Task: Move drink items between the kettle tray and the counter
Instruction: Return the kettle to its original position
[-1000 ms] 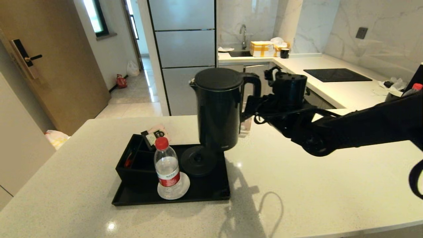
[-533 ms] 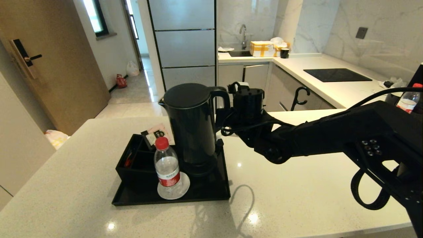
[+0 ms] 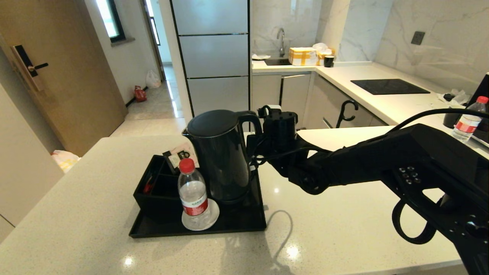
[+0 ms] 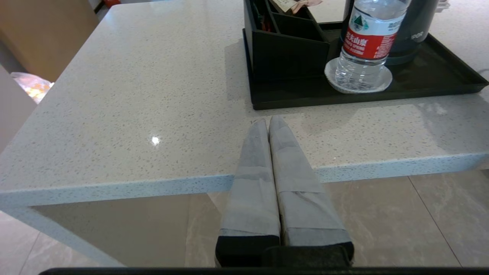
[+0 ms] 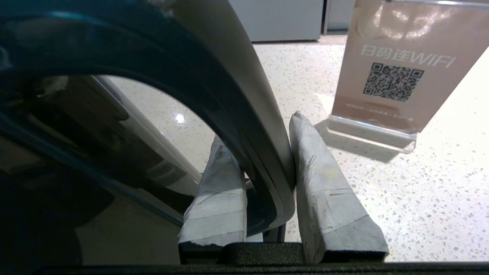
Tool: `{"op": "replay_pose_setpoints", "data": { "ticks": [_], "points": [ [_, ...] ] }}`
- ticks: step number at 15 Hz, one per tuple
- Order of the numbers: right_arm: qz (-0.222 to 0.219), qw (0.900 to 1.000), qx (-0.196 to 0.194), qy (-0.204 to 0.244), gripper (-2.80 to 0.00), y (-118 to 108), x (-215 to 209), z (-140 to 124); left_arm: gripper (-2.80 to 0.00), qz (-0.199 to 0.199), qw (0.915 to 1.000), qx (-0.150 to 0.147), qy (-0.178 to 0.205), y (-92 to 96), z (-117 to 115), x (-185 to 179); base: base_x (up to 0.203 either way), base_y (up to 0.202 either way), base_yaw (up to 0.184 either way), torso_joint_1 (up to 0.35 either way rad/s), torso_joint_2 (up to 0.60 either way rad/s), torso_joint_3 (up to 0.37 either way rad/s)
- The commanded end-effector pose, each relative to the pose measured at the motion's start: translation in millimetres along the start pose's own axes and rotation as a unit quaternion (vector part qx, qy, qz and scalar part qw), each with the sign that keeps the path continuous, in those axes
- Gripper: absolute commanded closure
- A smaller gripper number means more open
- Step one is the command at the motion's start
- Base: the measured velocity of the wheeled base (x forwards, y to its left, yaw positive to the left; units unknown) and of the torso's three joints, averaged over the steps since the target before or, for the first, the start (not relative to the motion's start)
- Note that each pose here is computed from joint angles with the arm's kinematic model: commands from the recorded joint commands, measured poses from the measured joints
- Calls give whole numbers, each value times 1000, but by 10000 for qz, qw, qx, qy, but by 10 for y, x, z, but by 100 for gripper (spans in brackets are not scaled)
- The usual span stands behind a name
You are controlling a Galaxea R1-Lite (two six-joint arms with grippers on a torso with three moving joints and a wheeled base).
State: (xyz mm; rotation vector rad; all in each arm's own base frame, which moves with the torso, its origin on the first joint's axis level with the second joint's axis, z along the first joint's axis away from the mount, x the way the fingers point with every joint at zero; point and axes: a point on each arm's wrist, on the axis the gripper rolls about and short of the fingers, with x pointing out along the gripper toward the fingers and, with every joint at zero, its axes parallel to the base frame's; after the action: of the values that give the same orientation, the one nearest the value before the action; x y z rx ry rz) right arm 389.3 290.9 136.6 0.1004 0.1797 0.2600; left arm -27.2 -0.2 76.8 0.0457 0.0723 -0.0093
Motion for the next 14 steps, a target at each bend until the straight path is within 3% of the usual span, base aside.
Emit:
{"op": "replay_pose_setpoints", "data": {
  "ticks": [1,13,14],
  "points": [
    [-21,10000,-1,18,0,-6,2,-9,0,6,10000,0,6,0,-1,0,0,0,0,0,0,0],
    [-98,9999,6,131,0,-22,92,-146,0,7,10000,0,6,0,-1,0,0,0,0,0,0,0],
    [-183,9998,20,108,-280,-38,93,-139,0,0,10000,0,-2,0,3,-1,0,0,0,0,0,0]
  ]
}}
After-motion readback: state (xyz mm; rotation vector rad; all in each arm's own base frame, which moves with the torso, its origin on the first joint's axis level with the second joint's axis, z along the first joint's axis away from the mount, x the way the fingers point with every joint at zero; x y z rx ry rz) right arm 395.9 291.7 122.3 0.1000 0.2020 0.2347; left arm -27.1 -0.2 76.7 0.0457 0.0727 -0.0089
